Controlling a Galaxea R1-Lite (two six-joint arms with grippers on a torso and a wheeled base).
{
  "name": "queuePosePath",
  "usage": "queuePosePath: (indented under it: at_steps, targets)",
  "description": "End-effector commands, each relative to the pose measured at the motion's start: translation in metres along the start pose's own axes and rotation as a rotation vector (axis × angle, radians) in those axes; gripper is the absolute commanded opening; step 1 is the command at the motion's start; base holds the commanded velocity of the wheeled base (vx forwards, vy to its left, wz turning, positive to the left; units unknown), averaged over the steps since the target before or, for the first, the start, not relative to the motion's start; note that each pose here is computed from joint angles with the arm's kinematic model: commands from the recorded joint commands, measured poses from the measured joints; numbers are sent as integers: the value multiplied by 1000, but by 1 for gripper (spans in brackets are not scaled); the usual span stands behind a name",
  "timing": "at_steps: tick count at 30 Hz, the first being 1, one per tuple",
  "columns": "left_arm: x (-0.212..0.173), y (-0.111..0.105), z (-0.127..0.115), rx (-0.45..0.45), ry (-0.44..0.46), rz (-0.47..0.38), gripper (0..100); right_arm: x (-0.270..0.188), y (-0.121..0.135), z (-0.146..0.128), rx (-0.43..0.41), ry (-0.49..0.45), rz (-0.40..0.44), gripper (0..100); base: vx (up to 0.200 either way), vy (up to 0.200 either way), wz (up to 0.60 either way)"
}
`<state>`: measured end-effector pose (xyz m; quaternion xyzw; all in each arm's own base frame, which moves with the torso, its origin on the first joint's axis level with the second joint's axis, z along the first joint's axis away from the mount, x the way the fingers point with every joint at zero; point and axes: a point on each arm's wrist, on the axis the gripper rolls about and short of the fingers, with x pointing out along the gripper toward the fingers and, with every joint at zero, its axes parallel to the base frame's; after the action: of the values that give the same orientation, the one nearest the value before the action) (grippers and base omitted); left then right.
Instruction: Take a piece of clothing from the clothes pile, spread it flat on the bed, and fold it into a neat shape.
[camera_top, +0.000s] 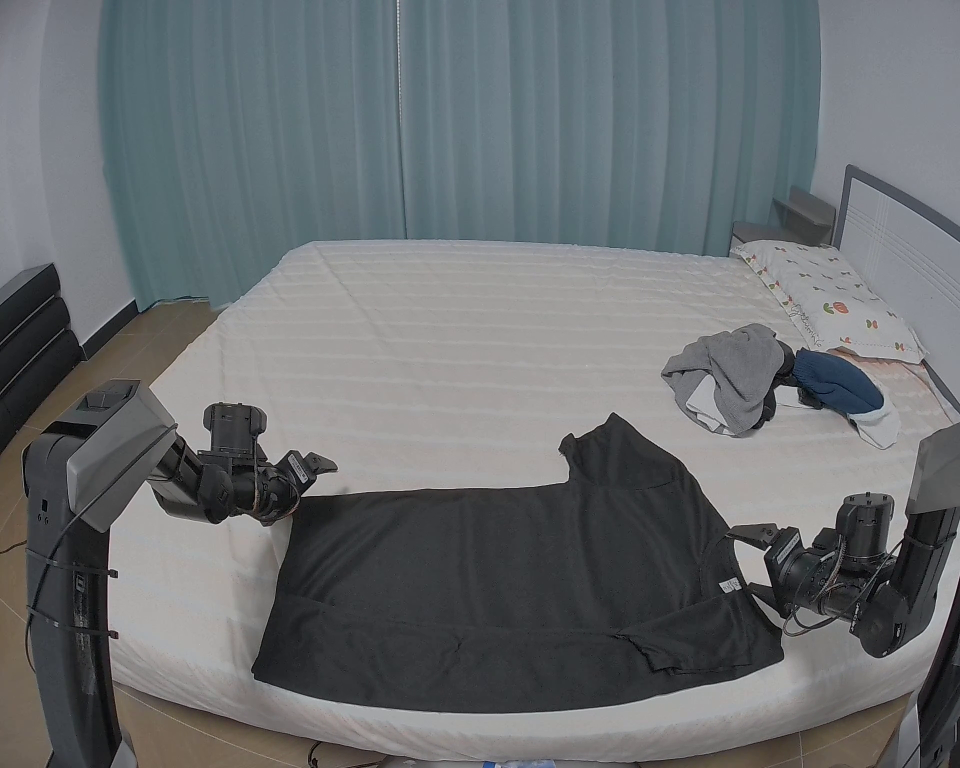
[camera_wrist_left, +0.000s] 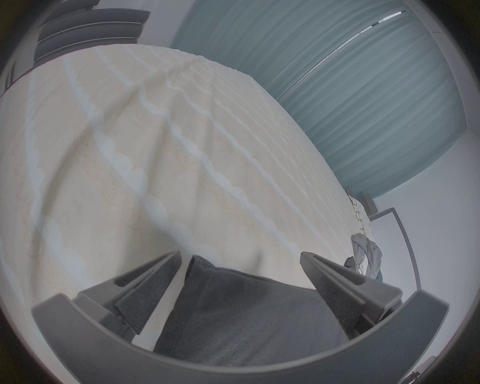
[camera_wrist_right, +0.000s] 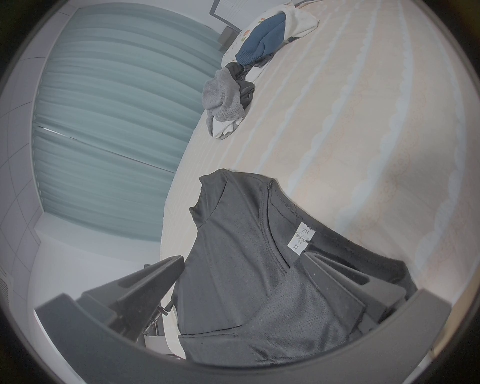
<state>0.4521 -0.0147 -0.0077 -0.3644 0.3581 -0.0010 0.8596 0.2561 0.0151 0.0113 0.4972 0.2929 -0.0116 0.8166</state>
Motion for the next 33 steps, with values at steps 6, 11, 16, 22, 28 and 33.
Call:
queuePosePath:
  at_steps: [6, 11, 16, 22, 28, 33]
  targets:
    - [-1, 1, 2, -19, -52, 50, 0, 35, 0, 10, -53, -7, 29, 100, 0, 0, 0]
    - [-4, 0, 6, -55, -92, 45, 0, 64, -3, 16, -234, -9, 28, 100, 0, 0, 0]
    - [-9, -1, 9, -96, -103, 39, 0, 103, 22, 38, -298, -14, 42, 100, 0, 0, 0]
    - [-12, -1, 11, -102, -109, 37, 0, 135, 57, 65, -344, -9, 33, 100, 0, 0, 0]
    - [-15, 0, 7, -107, -84, 36, 0, 161, 70, 84, -417, 36, -36, 100, 0, 0, 0]
    - [-15, 1, 7, -106, -83, 37, 0, 179, 72, 92, -468, 46, -53, 100, 0, 0, 0]
